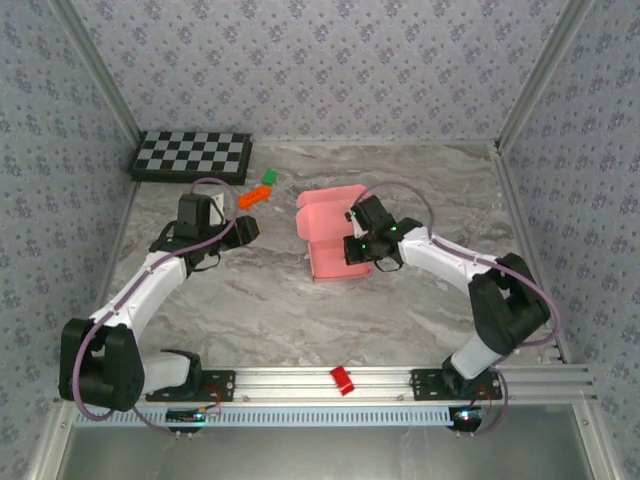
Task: Fold the paper box
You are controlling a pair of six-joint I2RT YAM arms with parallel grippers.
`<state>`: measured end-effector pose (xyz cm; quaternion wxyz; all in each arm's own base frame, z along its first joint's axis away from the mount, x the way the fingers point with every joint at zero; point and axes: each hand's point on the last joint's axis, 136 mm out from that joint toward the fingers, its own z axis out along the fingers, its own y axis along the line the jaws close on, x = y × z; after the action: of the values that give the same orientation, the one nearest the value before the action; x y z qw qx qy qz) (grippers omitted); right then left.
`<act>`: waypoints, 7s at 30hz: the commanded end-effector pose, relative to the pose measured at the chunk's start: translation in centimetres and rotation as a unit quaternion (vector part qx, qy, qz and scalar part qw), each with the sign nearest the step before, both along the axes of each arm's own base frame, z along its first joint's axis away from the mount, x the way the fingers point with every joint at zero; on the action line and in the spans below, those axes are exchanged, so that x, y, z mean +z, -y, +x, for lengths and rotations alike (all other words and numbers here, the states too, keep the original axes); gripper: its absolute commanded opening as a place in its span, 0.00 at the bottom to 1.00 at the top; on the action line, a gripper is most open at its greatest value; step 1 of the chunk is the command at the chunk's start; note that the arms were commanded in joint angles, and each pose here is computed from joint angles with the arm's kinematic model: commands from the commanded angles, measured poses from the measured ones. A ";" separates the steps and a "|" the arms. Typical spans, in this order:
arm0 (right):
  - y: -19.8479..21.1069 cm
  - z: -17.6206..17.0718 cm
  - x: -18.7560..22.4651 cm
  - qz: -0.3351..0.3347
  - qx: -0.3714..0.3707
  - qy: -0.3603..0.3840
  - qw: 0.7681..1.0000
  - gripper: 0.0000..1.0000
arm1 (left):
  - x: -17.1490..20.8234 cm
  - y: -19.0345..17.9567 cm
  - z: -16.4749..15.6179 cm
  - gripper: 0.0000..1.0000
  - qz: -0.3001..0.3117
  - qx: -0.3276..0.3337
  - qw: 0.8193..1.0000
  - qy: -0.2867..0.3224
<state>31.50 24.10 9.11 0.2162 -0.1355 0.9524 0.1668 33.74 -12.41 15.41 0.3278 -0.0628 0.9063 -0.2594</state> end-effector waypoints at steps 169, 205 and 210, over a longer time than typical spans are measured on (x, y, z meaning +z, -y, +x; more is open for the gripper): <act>10.4 1.7 -10.3 -0.344 -0.060 -0.045 0.936 0.09 | -1.4 14.2 4.2 0.00 -0.077 -0.217 0.973 0.015; 8.1 2.1 -6.2 -0.244 -0.095 -0.021 0.965 0.43 | -1.2 15.7 5.4 0.26 -0.091 -0.238 0.967 0.013; 7.5 2.1 -5.2 -0.214 -0.100 -0.014 0.972 0.47 | -1.0 15.9 5.5 0.37 -0.093 -0.240 0.966 0.015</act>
<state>34.16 16.58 2.88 0.1832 -0.0962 0.9749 -0.0818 38.60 -27.67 12.86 0.2483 0.1132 0.8730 -0.4043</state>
